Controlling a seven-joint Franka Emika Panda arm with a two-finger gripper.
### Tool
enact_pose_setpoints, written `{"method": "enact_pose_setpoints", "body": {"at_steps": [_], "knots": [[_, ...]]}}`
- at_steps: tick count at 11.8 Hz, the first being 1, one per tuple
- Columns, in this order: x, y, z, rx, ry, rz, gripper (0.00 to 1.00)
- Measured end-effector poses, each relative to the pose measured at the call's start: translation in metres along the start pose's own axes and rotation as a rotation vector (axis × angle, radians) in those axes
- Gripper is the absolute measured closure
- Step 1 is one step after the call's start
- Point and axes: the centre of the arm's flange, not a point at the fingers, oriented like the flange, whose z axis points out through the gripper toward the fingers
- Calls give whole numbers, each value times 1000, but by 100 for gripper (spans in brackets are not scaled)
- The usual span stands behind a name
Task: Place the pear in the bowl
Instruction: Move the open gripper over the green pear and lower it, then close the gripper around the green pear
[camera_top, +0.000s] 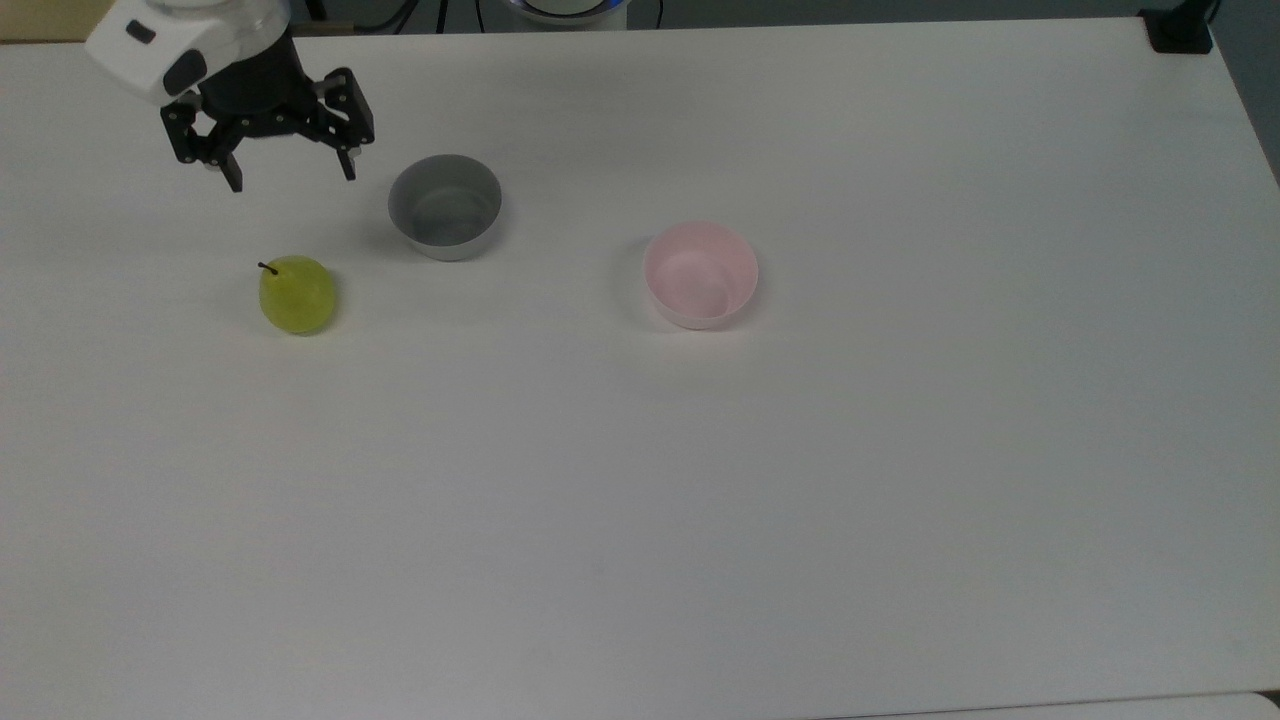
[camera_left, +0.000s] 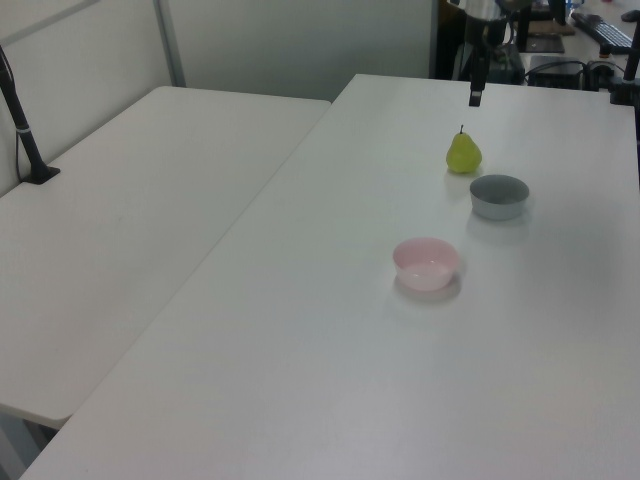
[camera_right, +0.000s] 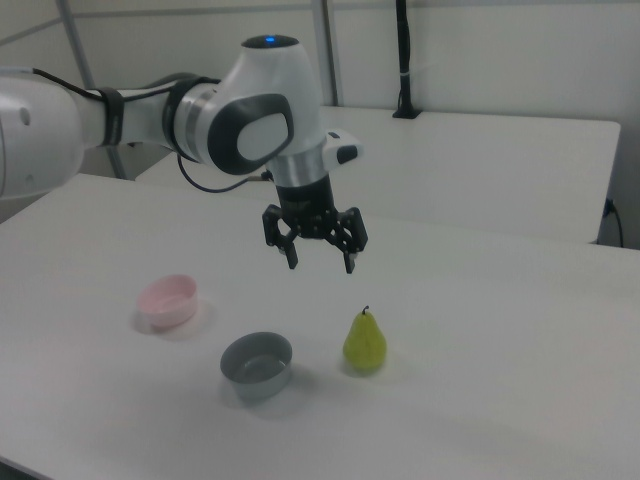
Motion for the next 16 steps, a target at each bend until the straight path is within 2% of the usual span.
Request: {"method": "enact_pose_setpoints", "body": {"at_steps": [3, 8, 12, 15, 16], "knots": [[3, 9, 34, 5, -25, 12, 0], [10, 18, 90, -12, -16, 24, 0], [6, 31, 114, -35, -40, 28, 0], [8, 33, 133, -57, -23, 20, 0], [8, 33, 140, -59, -21, 19, 5]]}}
